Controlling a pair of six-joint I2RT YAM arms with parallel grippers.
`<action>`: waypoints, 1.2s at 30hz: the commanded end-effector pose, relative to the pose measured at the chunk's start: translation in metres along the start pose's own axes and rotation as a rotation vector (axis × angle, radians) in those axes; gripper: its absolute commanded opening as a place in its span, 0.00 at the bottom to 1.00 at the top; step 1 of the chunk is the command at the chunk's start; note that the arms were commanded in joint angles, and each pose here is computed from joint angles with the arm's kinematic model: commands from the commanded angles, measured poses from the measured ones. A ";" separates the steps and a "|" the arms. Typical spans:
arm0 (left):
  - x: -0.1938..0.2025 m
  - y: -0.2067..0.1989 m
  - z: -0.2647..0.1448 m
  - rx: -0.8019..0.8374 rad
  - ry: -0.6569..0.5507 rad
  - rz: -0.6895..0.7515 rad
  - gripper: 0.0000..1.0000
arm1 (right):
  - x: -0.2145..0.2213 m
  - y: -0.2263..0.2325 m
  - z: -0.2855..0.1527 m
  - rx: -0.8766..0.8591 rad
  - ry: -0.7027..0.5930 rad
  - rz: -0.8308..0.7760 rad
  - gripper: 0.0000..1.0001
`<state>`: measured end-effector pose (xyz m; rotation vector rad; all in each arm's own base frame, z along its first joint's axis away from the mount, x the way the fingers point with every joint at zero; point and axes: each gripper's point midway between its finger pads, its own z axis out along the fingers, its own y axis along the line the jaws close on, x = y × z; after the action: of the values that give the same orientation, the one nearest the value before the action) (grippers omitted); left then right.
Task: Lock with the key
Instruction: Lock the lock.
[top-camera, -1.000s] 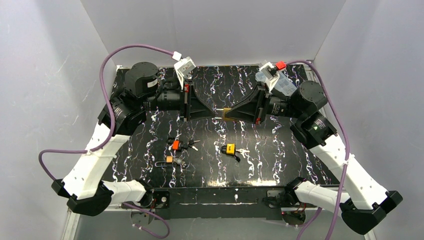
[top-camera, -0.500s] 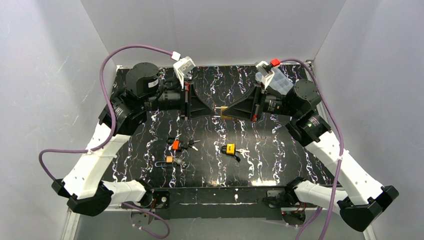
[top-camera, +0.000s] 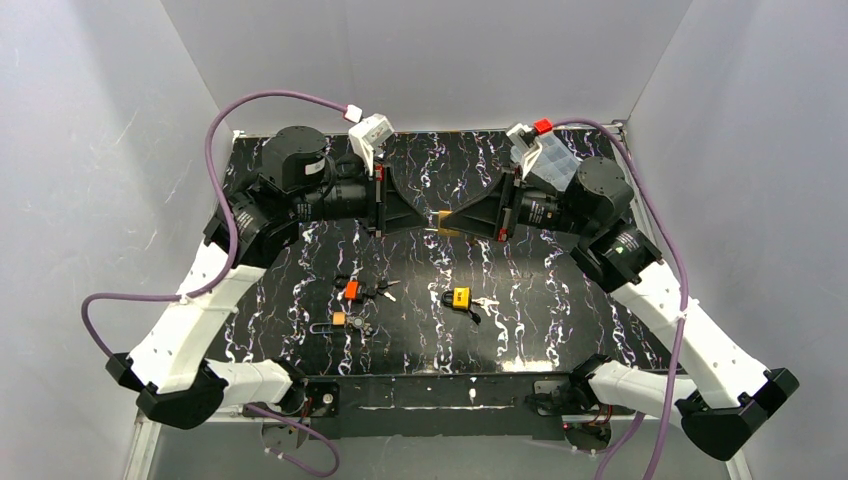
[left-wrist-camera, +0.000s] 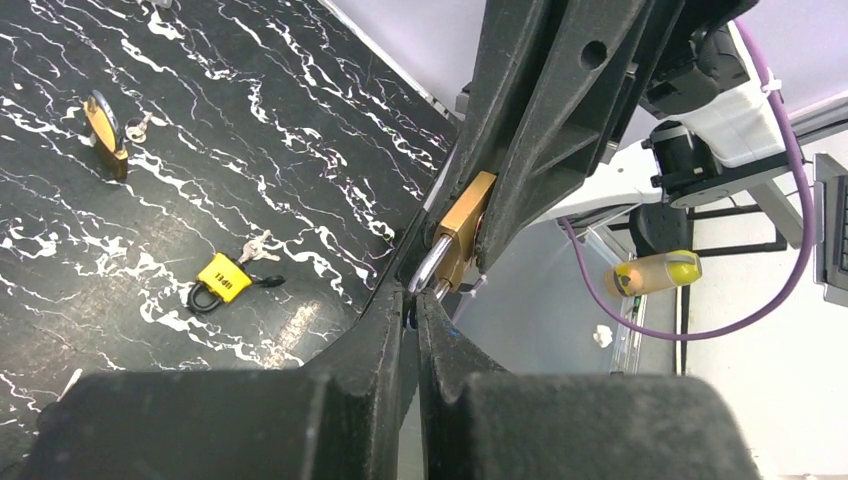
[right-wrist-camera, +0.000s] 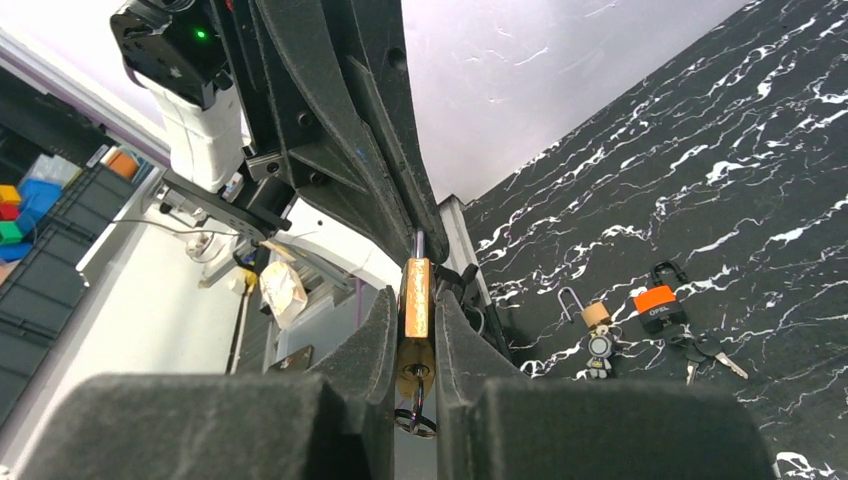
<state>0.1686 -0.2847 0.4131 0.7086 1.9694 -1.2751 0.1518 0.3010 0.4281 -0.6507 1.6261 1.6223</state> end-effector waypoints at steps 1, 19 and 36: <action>-0.003 -0.033 0.019 0.149 0.018 0.042 0.00 | -0.008 0.006 0.017 -0.002 -0.024 -0.041 0.01; -0.006 -0.064 0.033 0.229 0.039 0.073 0.00 | 0.003 -0.025 0.037 0.192 0.031 -0.033 0.01; -0.023 -0.108 0.033 0.368 0.007 0.102 0.00 | 0.024 -0.057 0.056 0.295 0.092 -0.019 0.01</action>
<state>0.2073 -0.2929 0.3879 0.6245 2.0998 -1.0059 0.1856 0.3067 0.4038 -0.5029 1.8462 1.2674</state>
